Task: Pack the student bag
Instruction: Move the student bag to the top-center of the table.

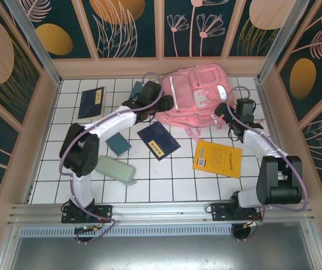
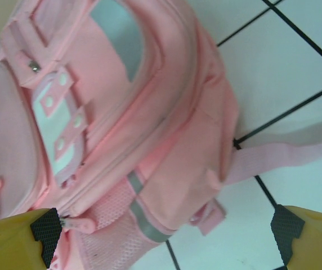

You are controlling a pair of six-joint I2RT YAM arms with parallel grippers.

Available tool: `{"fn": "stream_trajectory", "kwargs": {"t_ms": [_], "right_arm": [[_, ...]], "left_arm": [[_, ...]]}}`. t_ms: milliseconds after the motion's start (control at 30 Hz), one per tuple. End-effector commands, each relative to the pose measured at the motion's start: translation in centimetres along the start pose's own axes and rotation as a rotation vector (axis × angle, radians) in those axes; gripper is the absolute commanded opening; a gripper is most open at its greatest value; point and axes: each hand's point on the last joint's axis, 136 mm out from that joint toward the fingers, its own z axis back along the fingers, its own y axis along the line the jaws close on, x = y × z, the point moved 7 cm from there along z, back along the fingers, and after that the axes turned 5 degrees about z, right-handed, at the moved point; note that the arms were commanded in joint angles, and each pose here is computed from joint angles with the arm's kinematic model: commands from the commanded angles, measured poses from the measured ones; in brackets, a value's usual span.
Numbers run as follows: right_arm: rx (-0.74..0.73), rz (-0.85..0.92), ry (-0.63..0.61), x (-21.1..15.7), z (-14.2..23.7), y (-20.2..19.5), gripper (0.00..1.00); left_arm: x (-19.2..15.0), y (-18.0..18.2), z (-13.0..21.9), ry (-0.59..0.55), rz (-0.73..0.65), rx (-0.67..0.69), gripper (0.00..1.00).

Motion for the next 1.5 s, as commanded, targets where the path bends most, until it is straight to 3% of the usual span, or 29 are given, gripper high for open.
{"fn": "stream_trajectory", "kwargs": {"t_ms": [0,133,333,567,900,967,1133,1300,1467], "right_arm": [[0.002,-0.01,0.01,-0.2,-0.5,-0.5,0.99],[-0.007,-0.027,0.012,0.0,-0.8,-1.1,0.99],[-0.004,-0.04,0.02,-0.2,-1.0,-1.5,0.99],[0.008,-0.043,0.043,-0.5,-1.5,-1.5,0.99],[0.029,-0.038,0.073,-1.1,-2.0,-1.5,0.99],[0.054,-0.03,0.079,-1.2,-1.9,-1.2,0.99],[0.145,-0.011,0.127,-2.2,-2.3,-0.3,0.95],[0.215,0.034,0.171,-3.5,-2.4,1.4,0.88],[0.271,0.033,0.282,-6.1,-2.5,4.3,0.79]], "left_arm": [[-1.4,-1.1,-2.6,0.069,-0.079,0.019,0.64],[-3.1,-1.5,-5.9,0.118,-0.099,0.045,0.55],[-5.6,2.7,-8.2,0.142,-0.078,0.276,0.43],[-6.3,9.2,-6.6,0.105,-0.031,0.529,0.34],[-5.1,14.4,-2.8,0.061,-0.005,0.674,0.35],[-4.4,14.0,-2.3,0.057,-0.026,0.656,0.41],[-2.4,9.9,-1.4,0.067,-0.026,0.433,0.55],[-2.4,5.7,-0.9,0.088,-0.045,0.245,0.56],[-3.3,5.0,-0.7,0.133,-0.006,0.202,0.51]]}}
